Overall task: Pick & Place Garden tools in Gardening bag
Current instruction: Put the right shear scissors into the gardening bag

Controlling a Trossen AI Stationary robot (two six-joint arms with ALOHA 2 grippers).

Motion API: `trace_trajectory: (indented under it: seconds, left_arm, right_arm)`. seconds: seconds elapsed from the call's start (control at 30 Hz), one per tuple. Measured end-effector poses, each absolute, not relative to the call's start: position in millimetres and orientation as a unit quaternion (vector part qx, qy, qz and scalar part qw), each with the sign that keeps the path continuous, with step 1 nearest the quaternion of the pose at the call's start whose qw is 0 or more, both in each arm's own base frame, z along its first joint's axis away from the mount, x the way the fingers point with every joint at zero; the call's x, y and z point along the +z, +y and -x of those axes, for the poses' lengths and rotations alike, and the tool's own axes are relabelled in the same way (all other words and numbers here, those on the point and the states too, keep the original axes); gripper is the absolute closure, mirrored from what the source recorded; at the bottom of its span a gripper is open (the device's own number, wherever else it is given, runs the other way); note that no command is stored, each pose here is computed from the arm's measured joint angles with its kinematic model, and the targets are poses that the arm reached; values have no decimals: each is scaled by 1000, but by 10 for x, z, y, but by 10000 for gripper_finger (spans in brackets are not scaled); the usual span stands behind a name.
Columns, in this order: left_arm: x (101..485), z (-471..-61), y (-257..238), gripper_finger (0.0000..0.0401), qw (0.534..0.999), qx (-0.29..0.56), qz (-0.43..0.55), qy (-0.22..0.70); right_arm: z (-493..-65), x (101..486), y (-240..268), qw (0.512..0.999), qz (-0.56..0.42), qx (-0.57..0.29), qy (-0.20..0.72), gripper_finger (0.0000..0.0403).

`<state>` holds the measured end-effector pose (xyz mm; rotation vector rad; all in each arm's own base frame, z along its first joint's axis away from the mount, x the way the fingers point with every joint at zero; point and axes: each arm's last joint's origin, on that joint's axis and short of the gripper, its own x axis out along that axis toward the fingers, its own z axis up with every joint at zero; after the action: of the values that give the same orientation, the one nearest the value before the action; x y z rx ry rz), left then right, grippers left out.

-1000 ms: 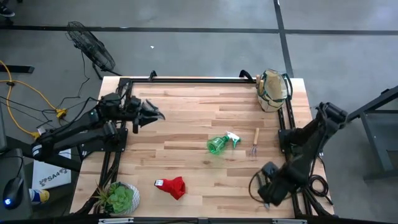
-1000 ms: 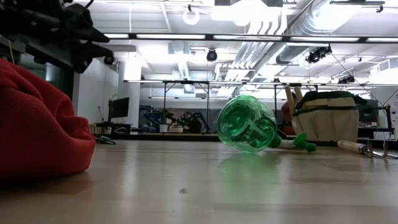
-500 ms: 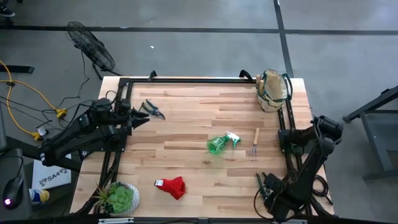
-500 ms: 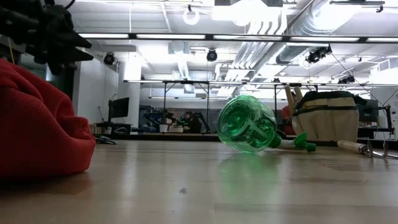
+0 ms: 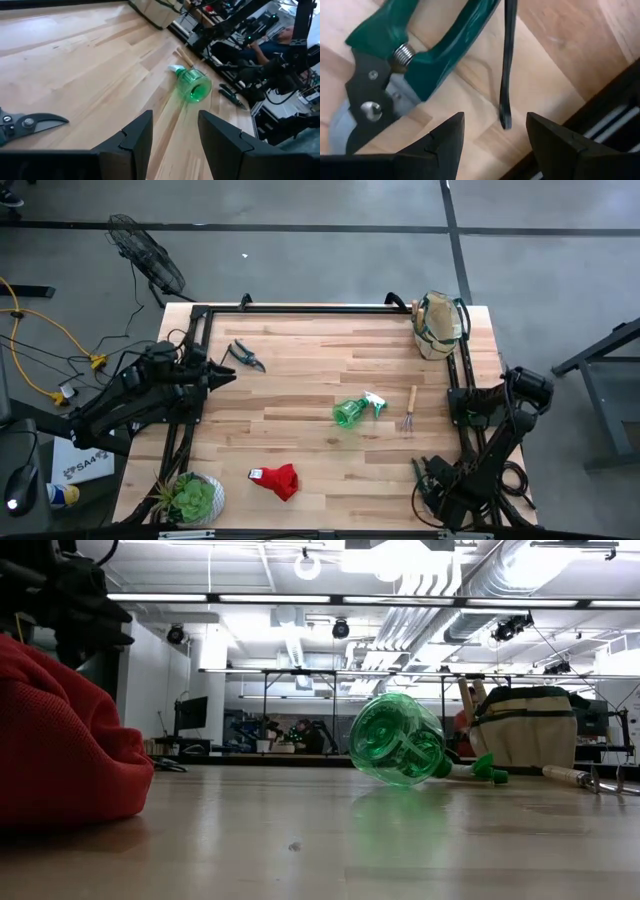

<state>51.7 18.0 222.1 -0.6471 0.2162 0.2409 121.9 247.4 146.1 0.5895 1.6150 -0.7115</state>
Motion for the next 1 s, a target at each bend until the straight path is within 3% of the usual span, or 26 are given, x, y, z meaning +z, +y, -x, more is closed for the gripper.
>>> trace_trajectory:
  seconds: [0.47,1.0]
  left_arm:
    - [2226,-518,183,247,932,122,326,101]
    - [2226,-518,183,247,932,122,326,101]
  right_arm:
    - [-1186,1279,2387,578,-279,-306,703,209]
    - [-1189,1266,2388,574,-279,-308,706,358]
